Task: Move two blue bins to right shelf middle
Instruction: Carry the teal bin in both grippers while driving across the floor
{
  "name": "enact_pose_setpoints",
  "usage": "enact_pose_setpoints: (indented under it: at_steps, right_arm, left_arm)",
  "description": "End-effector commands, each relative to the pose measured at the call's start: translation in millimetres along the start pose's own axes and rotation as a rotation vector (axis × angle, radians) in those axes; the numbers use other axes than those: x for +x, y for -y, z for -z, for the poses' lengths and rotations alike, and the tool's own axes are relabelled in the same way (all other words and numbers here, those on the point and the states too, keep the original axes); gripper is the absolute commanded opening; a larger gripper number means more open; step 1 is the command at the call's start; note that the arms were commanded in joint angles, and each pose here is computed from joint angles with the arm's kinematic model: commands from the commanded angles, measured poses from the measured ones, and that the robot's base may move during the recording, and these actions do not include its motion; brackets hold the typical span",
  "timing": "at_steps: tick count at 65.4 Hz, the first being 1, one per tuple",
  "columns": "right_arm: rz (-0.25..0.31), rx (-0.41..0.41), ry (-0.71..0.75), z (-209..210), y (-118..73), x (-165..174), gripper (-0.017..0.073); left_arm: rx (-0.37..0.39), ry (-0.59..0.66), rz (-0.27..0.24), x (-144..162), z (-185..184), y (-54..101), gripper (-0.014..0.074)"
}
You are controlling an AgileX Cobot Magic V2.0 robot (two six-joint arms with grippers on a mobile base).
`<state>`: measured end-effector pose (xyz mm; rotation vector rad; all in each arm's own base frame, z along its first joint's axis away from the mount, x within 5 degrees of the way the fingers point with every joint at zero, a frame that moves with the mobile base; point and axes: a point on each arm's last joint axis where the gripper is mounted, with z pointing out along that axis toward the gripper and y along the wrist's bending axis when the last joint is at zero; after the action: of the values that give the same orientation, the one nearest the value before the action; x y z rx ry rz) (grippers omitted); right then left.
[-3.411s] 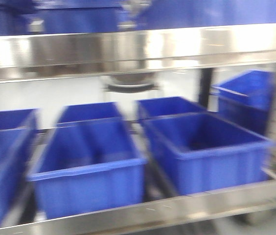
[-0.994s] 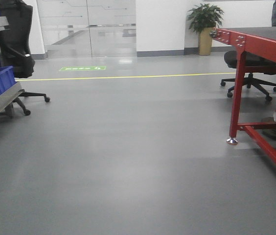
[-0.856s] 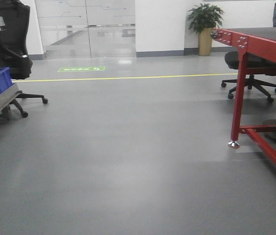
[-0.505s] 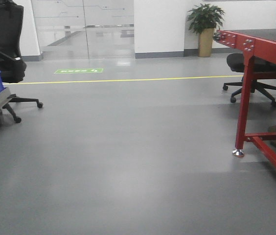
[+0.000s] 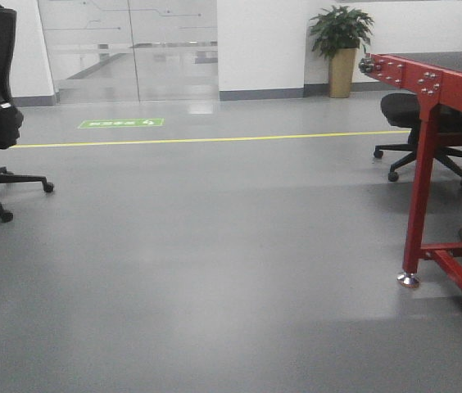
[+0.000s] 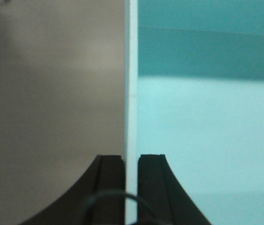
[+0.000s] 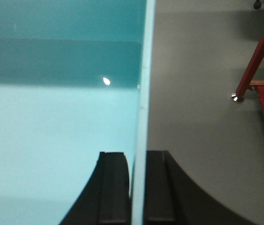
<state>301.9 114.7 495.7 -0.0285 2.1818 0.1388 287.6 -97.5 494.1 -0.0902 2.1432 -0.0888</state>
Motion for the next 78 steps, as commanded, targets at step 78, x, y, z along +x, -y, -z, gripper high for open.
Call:
enact_pose_setpoints:
  at_steps: [78]
  right_arm:
    - [-0.024, -0.11, 0.094, 12.2, -10.3, -9.0, -0.0155]
  left_arm:
    - [0.146, 0.19, 0.037, -18.0, 14.6, 12.3, -0.0111]
